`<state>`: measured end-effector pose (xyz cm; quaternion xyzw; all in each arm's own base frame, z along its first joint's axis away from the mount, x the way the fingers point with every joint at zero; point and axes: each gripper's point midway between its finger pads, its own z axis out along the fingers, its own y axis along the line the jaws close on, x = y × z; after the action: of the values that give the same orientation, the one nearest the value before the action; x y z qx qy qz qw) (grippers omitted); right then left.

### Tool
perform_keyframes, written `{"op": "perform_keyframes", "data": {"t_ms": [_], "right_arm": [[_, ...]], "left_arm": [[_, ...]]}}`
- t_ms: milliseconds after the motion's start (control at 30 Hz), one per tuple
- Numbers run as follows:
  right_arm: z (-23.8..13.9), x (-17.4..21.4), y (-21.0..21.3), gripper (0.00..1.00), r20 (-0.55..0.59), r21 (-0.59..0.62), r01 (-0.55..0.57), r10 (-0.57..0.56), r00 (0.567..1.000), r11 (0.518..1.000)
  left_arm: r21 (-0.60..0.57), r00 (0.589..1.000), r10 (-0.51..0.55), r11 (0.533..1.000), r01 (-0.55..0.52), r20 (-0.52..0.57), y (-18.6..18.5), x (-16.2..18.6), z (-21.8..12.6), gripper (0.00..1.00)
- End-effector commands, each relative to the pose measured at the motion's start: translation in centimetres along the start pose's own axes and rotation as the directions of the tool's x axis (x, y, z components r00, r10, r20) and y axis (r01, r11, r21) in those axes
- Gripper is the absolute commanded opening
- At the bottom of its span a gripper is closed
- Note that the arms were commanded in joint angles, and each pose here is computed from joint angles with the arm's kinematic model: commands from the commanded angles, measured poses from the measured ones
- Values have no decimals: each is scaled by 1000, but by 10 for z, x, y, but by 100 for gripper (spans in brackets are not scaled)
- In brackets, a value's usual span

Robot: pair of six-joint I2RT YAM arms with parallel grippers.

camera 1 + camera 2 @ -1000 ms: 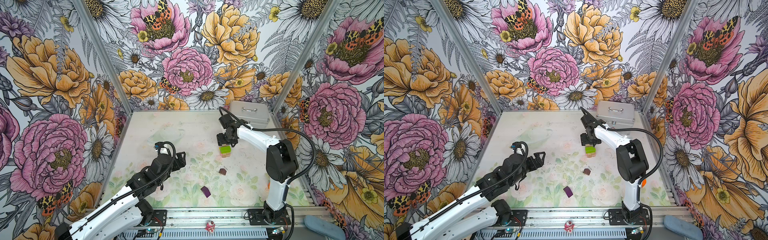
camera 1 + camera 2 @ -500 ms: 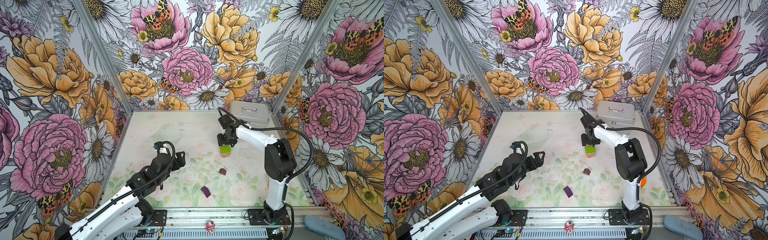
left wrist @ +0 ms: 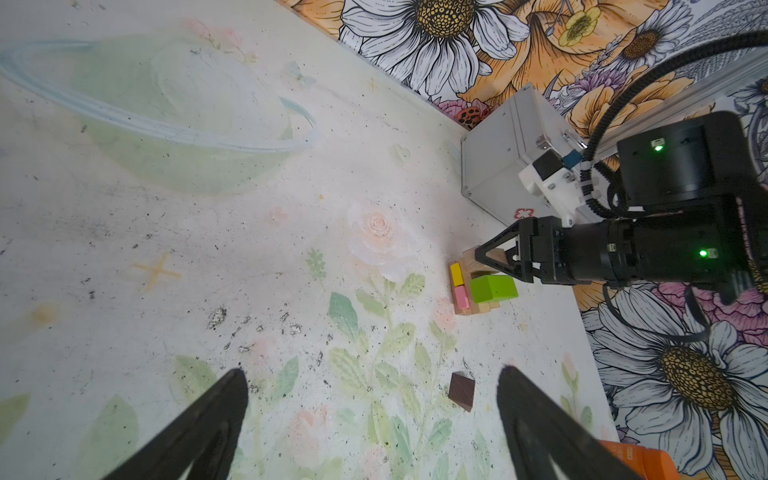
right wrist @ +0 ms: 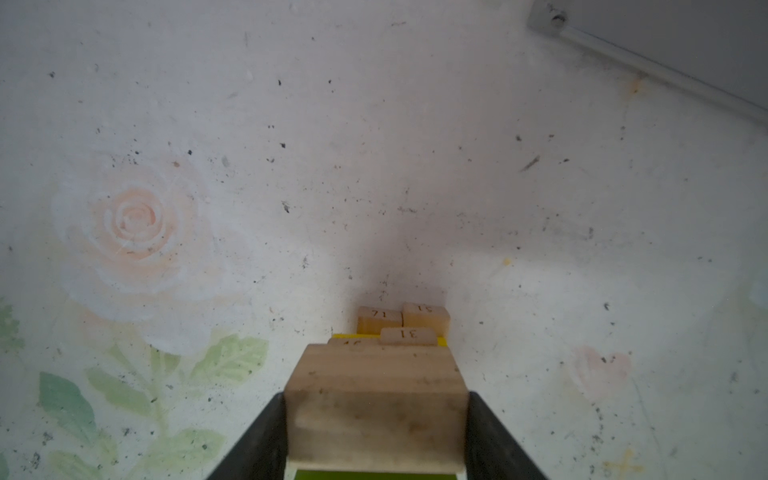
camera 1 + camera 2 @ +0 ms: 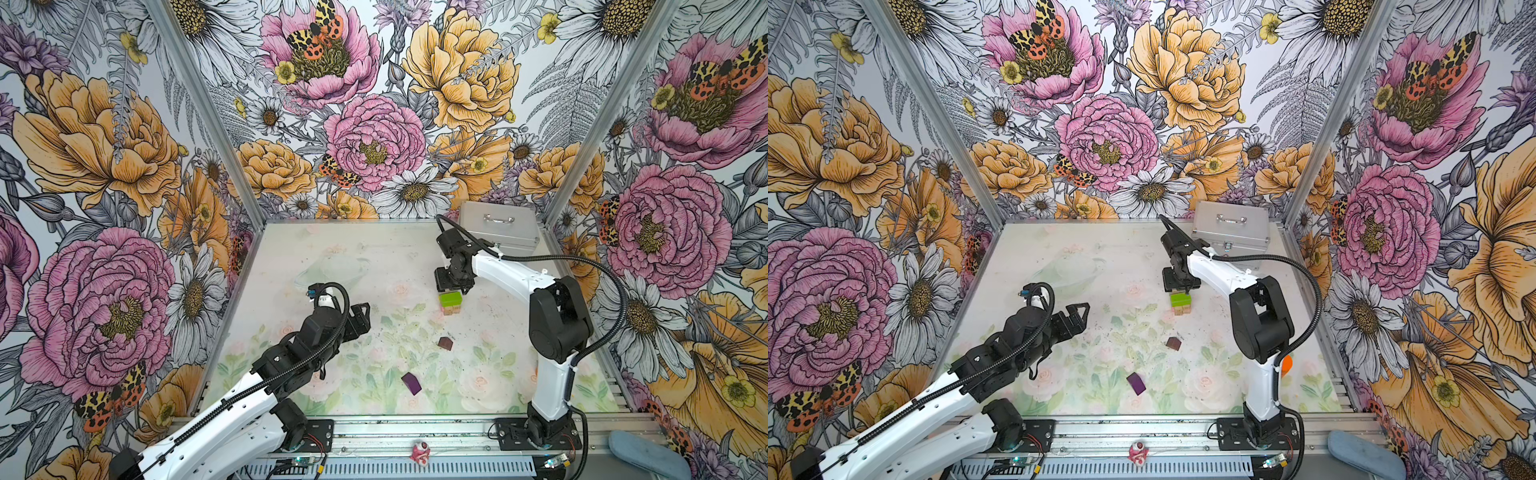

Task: Build the wood block tower

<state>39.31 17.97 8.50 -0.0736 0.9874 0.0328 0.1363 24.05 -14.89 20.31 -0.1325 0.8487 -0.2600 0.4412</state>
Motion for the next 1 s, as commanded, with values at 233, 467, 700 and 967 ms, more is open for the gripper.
{"op": "perform_keyframes", "data": {"t_ms": [233,467,700,967], "right_arm": [[-19,-7,-4,53,45,8,-1,1,999,1000],[-20,-6,-5,53,43,8,-1,1,999,1000],[-17,-4,-6,54,34,12,-3,2,999,1000],[-15,-3,-6,57,28,16,-4,3,1000,1000]], "left_arm": [[18,1000,-2,1000,2,-1,-1,1,0,95],[19,1000,-2,1000,2,-6,-1,2,0,94],[21,1000,-4,1000,4,-3,-1,2,0,94],[20,1000,-2,1000,2,-3,-1,2,0,94]]}}
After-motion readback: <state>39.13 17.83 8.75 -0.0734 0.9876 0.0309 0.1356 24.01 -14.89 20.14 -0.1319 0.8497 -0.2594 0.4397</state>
